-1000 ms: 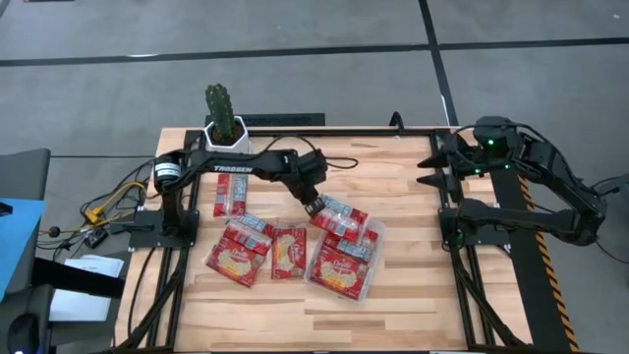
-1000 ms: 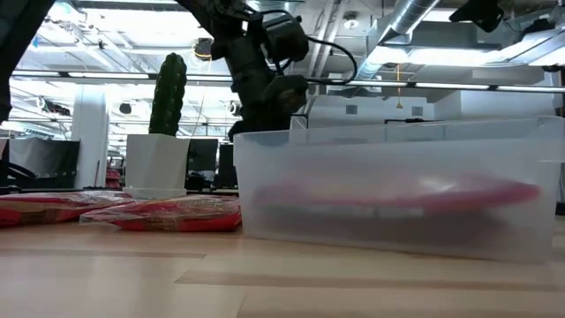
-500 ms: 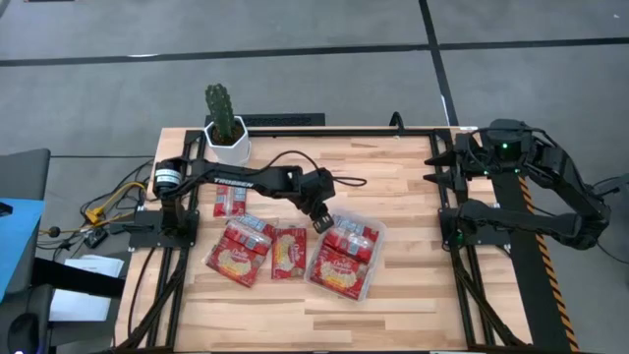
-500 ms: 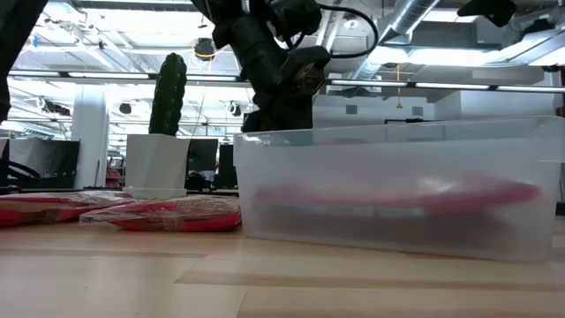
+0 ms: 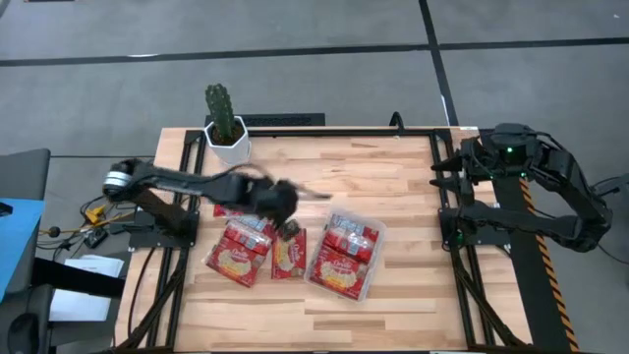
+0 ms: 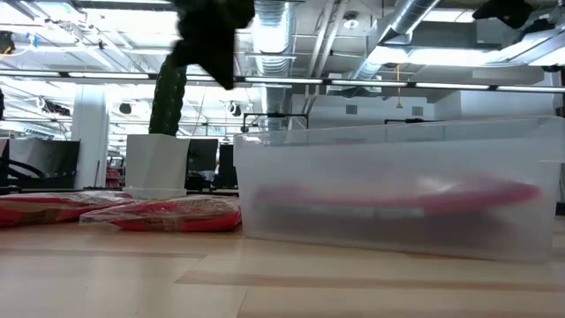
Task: Sort popcorn bags into baskets
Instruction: Put the red popcorn bag into the transparent bin
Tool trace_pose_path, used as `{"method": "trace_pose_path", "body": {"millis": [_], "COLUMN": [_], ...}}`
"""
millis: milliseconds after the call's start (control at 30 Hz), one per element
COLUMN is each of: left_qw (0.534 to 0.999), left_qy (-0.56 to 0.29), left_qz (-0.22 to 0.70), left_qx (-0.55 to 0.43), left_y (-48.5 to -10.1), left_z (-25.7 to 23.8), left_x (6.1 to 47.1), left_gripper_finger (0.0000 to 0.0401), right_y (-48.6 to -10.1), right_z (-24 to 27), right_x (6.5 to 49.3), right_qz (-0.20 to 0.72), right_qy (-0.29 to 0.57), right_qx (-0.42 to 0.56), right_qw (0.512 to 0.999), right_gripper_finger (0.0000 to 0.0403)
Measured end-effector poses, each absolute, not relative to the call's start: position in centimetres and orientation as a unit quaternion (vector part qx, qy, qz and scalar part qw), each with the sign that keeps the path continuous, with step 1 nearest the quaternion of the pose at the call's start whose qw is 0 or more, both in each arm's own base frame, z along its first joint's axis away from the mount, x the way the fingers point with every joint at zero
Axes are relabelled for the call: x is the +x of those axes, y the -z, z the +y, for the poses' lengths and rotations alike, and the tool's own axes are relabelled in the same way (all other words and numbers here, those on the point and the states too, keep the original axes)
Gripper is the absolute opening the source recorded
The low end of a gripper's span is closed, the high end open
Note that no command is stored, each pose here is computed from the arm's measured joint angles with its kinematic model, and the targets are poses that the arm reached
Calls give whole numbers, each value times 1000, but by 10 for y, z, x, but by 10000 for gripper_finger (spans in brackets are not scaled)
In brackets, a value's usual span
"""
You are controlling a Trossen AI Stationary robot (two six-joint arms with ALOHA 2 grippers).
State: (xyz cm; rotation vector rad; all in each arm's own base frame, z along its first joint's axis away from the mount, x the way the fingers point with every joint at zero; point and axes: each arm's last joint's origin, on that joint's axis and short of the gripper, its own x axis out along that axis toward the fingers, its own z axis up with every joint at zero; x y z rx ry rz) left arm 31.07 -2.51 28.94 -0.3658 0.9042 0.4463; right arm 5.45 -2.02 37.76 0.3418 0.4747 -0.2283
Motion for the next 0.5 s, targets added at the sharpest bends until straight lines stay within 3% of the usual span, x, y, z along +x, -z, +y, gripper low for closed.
{"method": "trace_pose_path", "body": {"millis": [200, 500], "left_qw": [832, 795], "left_qy": [-189, -136], "left_qz": [452, 544], "left_qx": [-260, -231], "left_y": [-260, -218], "left_z": [-67, -105], "left_x": [263, 231], "left_gripper_finger": [61, 222], "right_y": [-378, -379], "right_z": [-17, -14], "right_x": [48, 42], "right_qz": [222, 213], "right_qy": [115, 125], "right_qx": [170, 165], "right_qw": [953, 955], "right_gripper_finger": [260, 260]}}
